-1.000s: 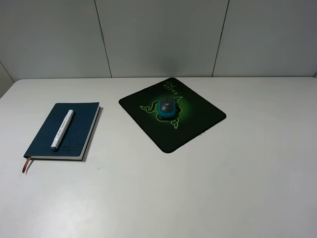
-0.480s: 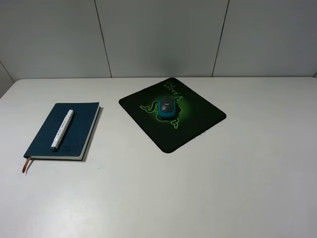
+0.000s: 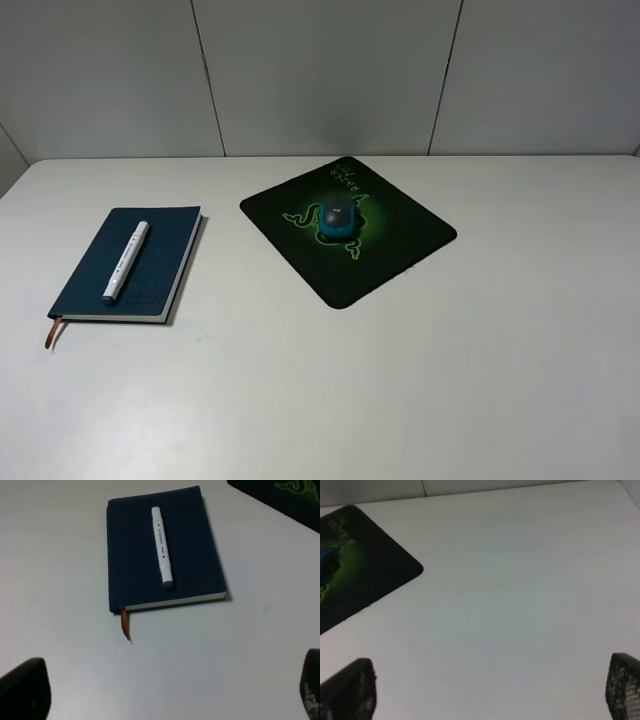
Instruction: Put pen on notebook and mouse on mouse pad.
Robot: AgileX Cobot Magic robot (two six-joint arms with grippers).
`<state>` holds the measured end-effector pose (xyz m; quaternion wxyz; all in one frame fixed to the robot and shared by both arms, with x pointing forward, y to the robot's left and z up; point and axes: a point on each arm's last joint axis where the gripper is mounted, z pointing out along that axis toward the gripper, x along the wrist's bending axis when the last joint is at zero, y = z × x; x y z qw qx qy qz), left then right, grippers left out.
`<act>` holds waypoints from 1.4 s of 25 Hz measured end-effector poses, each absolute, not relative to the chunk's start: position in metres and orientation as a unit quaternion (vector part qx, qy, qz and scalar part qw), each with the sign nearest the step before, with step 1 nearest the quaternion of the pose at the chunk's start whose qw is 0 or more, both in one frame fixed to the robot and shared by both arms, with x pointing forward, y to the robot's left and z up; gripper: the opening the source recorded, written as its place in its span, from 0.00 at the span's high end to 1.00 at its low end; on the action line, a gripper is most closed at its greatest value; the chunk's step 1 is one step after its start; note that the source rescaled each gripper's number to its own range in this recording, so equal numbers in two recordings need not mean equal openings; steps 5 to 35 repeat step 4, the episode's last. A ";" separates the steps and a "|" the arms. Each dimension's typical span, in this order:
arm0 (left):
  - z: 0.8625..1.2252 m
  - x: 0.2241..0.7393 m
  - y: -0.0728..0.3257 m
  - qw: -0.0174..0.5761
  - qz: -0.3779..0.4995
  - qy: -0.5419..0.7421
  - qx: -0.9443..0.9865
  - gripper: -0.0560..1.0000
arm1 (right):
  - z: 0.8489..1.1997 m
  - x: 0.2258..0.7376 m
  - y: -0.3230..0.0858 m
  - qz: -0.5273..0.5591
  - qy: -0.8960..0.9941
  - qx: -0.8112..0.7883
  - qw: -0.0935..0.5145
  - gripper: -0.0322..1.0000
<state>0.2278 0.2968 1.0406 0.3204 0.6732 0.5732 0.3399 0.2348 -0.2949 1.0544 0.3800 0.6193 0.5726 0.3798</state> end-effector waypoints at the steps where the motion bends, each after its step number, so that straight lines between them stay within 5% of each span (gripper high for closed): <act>1: 1.041 0.228 0.297 0.320 0.340 0.573 0.673 0.00 | 1.054 0.235 -0.295 0.380 0.573 0.619 0.380 0.00; 35: 1.041 0.228 0.297 0.320 0.340 0.573 0.673 0.00 | 1.054 0.235 -0.295 0.380 0.573 0.619 0.380 0.00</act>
